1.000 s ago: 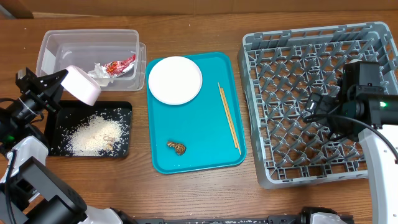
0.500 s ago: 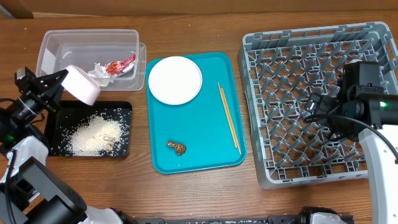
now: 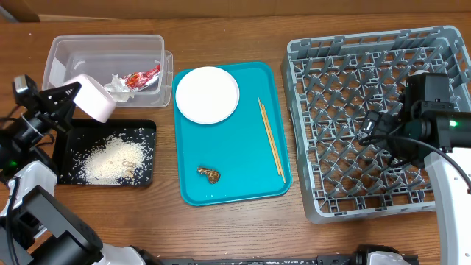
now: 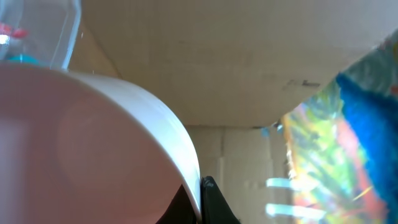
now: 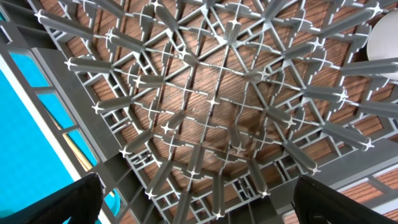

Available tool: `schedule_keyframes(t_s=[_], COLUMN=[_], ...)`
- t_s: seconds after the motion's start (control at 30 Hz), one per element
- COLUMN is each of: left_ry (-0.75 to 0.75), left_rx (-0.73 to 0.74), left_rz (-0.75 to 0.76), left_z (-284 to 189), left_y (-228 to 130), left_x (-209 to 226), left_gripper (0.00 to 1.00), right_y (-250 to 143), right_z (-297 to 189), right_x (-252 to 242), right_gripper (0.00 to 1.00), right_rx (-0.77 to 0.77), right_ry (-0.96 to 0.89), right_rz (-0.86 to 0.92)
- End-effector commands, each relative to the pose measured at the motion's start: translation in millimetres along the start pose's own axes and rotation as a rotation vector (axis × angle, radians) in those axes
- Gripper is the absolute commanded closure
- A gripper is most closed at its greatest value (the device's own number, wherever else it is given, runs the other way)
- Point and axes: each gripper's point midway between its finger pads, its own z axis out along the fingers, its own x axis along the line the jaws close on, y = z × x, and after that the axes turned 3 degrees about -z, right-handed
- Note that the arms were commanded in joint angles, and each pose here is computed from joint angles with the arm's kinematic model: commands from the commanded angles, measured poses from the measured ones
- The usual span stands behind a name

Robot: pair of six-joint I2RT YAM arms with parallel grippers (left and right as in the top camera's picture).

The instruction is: Sort waste into correct bins and load items into the dishwasher

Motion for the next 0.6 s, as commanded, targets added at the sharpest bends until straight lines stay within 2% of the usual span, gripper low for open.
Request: schedule_keyframes(t_s=[0.0,0.3,0.57], left_ry=[-0.003,-0.062,-0.095], left_rx=[0.018,-0.037,-0.087], left_rz=[0.209,0.583,0.68], left_z=[0,-1,-2], left_y=[-9,-20,-17], left_x=[-13,-48,-58], left_gripper=[0.96,0.96,0.96], right_y=[3,3,3], right_z=[-4,-4,-4], right_x=[0,0,0], right_gripper=[0.0,0.0,0.0], right_rx=[-0.02,-0.019,-0.017], right_ry=[-0.002,-0.002,-0.003], right_rz=[0.0,0.0,0.0])
